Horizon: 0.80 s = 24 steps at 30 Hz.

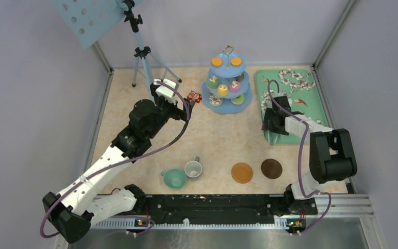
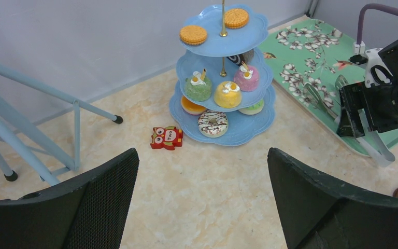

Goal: Serve the afternoon tea

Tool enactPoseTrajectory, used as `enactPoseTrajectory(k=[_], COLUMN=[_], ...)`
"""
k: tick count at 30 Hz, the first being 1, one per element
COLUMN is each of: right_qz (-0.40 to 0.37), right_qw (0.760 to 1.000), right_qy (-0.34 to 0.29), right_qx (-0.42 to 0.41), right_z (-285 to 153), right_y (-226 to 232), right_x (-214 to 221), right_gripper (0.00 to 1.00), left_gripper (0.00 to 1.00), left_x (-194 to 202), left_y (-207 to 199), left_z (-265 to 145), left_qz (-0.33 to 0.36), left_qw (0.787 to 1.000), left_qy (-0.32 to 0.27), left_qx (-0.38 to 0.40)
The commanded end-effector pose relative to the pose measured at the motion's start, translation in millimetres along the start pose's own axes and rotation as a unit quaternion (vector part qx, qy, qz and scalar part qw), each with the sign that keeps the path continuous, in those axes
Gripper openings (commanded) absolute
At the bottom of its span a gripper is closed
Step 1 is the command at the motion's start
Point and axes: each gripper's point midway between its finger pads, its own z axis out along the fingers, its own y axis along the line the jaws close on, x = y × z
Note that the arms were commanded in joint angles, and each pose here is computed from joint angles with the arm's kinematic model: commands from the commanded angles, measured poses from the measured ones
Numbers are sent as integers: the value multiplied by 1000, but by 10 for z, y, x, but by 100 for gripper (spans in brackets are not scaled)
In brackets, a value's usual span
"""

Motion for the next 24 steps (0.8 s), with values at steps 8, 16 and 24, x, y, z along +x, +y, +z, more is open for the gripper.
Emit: enactPoseTrajectory(k=[8, 16, 24], right_qz=[0, -13, 49], right_qw=[1000, 997, 993], right_qy=[13, 69, 108], right_qx=[12, 33, -4], right_z=[-303, -842, -1021], right_y=[51, -195, -521], right_x=[-339, -385, -347], right_gripper=[47, 48, 50], left_gripper=[99, 99, 99], left_x=[-136, -137, -121], left_y=[-6, -53, -84], left_z=[9, 8, 19], left_qz=[-11, -27, -29], left_qw=[1000, 999, 999], left_qy=[-26, -26, -25], left_qx=[1, 11, 17])
